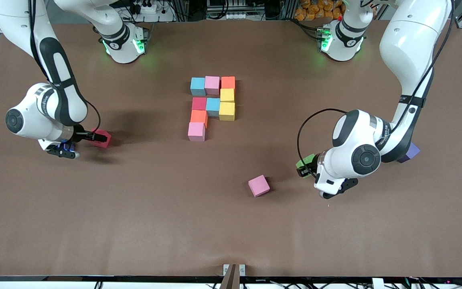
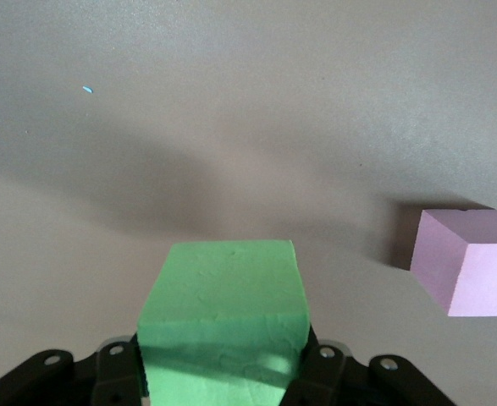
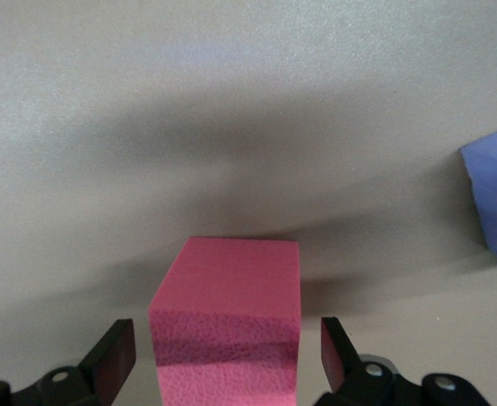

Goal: Form number 2 with 11 blocks
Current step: 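Grasp the red cube with the right gripper, then carry the red cube to the shape beside the lowest pink cube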

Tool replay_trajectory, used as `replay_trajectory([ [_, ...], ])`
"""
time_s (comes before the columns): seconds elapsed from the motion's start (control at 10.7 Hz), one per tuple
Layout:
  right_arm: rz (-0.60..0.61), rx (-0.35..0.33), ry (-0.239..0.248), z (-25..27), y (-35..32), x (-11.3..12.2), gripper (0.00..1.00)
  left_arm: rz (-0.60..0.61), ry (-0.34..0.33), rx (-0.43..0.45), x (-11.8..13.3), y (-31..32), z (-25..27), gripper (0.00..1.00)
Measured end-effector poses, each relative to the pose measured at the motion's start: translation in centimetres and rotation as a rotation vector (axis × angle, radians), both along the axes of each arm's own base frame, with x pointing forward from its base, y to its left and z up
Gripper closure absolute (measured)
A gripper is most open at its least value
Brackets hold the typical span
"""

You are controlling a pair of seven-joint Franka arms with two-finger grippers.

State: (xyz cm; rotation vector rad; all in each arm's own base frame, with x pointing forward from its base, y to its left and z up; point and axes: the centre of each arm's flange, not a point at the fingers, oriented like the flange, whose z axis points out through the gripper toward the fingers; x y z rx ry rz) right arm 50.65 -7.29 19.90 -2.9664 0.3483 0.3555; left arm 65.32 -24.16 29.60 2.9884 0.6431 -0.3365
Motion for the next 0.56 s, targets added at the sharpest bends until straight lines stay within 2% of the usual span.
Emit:
replay_trajectory([
  [0.09, 0.002, -0.001, 0.001, -0.13, 0.16, 0.00, 0.06, 0.000, 0.000, 0.000, 0.00, 0.00, 0.00, 0.39],
  [0.19, 0.006, -0.001, 0.002, -0.21, 0.34, 0.01, 0.20, 0.000, 0.000, 0.000, 0.00, 0.00, 0.00, 0.39],
  [0.37, 0.010, -0.001, 0.000, -0.10, 0.57, 0.11, 0.41, 0.000, 0.000, 0.000, 0.00, 0.00, 0.00, 0.39],
  [0.56, 0.020, 0.000, -0.001, -0.03, 0.99, 0.21, 0.42, 0.000, 0.000, 0.000, 0.00, 0.00, 0.00, 0.39],
])
